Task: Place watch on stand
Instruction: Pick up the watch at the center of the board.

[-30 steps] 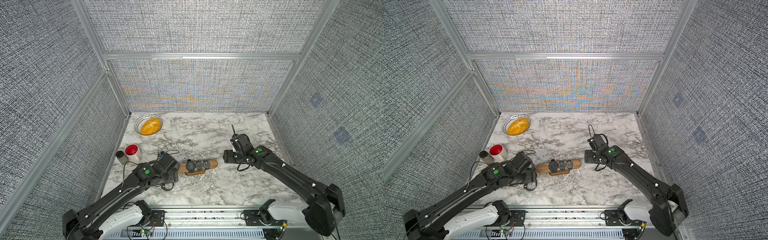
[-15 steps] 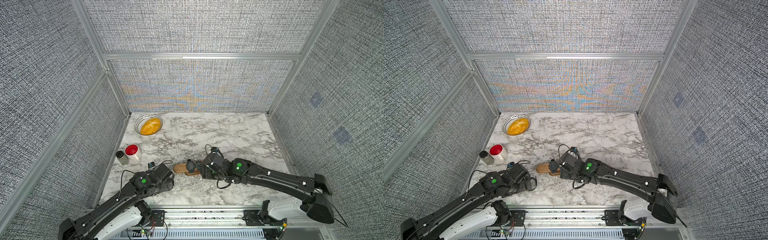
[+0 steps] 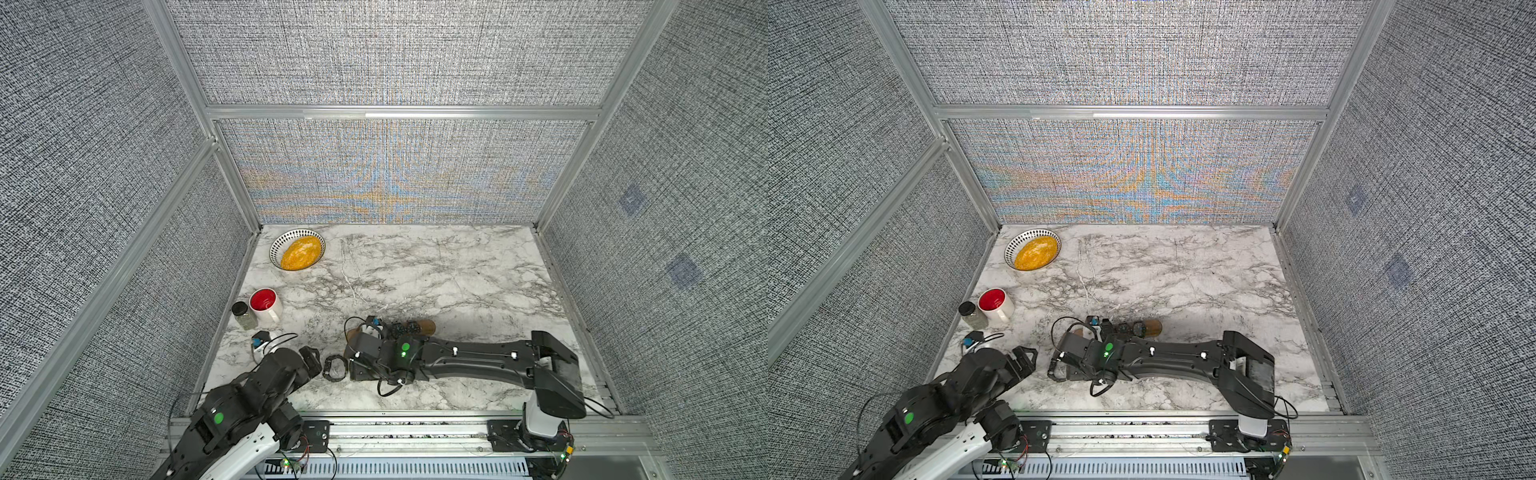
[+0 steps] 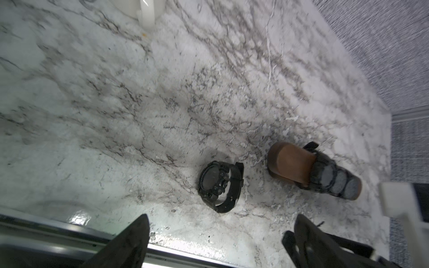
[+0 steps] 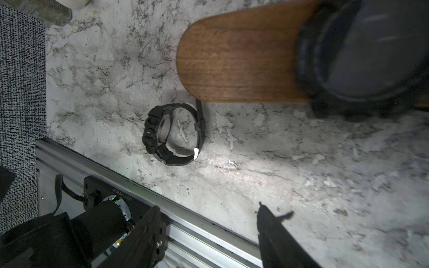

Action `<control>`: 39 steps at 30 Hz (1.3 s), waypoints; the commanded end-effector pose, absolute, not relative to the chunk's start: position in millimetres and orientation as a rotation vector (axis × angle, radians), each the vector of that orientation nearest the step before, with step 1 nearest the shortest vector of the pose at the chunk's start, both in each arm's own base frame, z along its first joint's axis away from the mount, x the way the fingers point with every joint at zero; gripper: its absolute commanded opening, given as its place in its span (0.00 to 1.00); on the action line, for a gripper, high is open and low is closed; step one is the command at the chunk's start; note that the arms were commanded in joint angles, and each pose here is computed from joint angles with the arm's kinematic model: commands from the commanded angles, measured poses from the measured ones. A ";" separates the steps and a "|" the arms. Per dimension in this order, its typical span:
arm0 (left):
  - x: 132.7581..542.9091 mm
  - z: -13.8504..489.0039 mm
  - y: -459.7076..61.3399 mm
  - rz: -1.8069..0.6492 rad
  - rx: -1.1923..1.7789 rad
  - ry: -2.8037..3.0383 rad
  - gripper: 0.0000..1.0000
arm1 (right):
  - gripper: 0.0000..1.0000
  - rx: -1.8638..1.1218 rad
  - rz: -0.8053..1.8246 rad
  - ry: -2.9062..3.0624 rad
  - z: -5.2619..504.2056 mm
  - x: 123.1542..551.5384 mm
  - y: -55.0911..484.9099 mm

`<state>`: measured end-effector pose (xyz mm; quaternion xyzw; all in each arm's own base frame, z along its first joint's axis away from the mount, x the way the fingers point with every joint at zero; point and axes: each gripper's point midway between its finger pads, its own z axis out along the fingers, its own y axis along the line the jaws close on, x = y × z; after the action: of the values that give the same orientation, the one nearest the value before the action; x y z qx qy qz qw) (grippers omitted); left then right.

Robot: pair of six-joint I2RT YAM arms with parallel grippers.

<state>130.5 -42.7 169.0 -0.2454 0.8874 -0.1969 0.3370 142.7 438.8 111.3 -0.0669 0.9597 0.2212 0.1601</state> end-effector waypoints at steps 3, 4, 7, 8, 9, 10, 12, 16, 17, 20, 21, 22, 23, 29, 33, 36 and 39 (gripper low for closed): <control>126.6 199.7 -9.3 -0.504 -0.637 2.129 0.99 | 0.62 -0.292 0.637 2.772 97.2 135.0 460.5; 124.8 204.3 -5.4 -0.516 -0.636 2.104 0.99 | 0.61 -0.297 0.639 2.779 93.1 134.3 463.2; 117.4 207.9 6.9 -0.513 -0.642 2.073 0.99 | 0.56 -0.333 0.641 2.797 80.1 132.5 470.6; 115.2 208.5 9.3 -0.516 -0.641 2.069 0.99 | 0.54 -0.336 0.630 2.804 76.4 132.9 471.7; 113.2 209.1 11.2 -0.523 -0.642 2.064 0.99 | 0.52 -0.349 0.616 2.808 72.3 133.1 473.5; 111.9 210.1 11.1 -0.539 -0.636 2.058 0.99 | 0.51 -0.358 0.600 2.809 69.3 134.1 475.2; 110.8 211.6 8.8 -0.568 -0.616 2.051 0.99 | 0.49 -0.361 0.560 2.816 61.6 137.8 475.3; 111.5 211.3 -0.2 -0.607 -0.565 2.058 0.99 | 0.47 -0.360 0.505 2.809 51.9 151.3 477.5; 111.8 211.3 -2.2 -0.610 -0.554 2.063 0.99 | 0.46 -0.355 0.497 2.804 50.8 155.6 477.3; 112.1 210.8 -4.7 -0.607 -0.541 2.077 0.99 | 0.43 -0.330 0.467 2.794 48.8 167.6 473.5; 112.4 210.5 -5.3 -0.604 -0.539 2.081 0.99 | 0.43 -0.323 0.456 2.795 47.2 170.3 471.3; 112.4 210.6 -5.4 -0.603 -0.538 2.082 0.99 | 0.42 -0.318 0.447 2.793 46.6 172.4 469.8; 112.4 210.5 -5.6 -0.603 -0.536 2.083 0.99 | 0.41 -0.317 0.440 2.793 45.4 173.3 468.5; 112.0 211.2 -5.6 -0.612 -0.533 2.077 0.99 | 0.38 -0.330 0.426 2.802 35.2 173.7 470.4; 112.3 210.6 -7.1 -0.613 -0.527 2.082 0.99 | 0.35 -0.343 0.421 2.801 32.2 173.8 472.6; 112.5 210.9 -7.8 -0.614 -0.524 2.083 0.99 | 0.34 -0.348 0.418 2.789 33.7 175.1 474.5; 112.4 210.8 -8.4 -0.615 -0.521 2.086 0.99 | 0.34 -0.345 0.404 2.782 34.3 177.1 475.0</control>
<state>110.5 -5.8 207.9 -0.2154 0.8405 -0.2440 0.4331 178.9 478.8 36.6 -0.1152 0.9689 0.1544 0.1554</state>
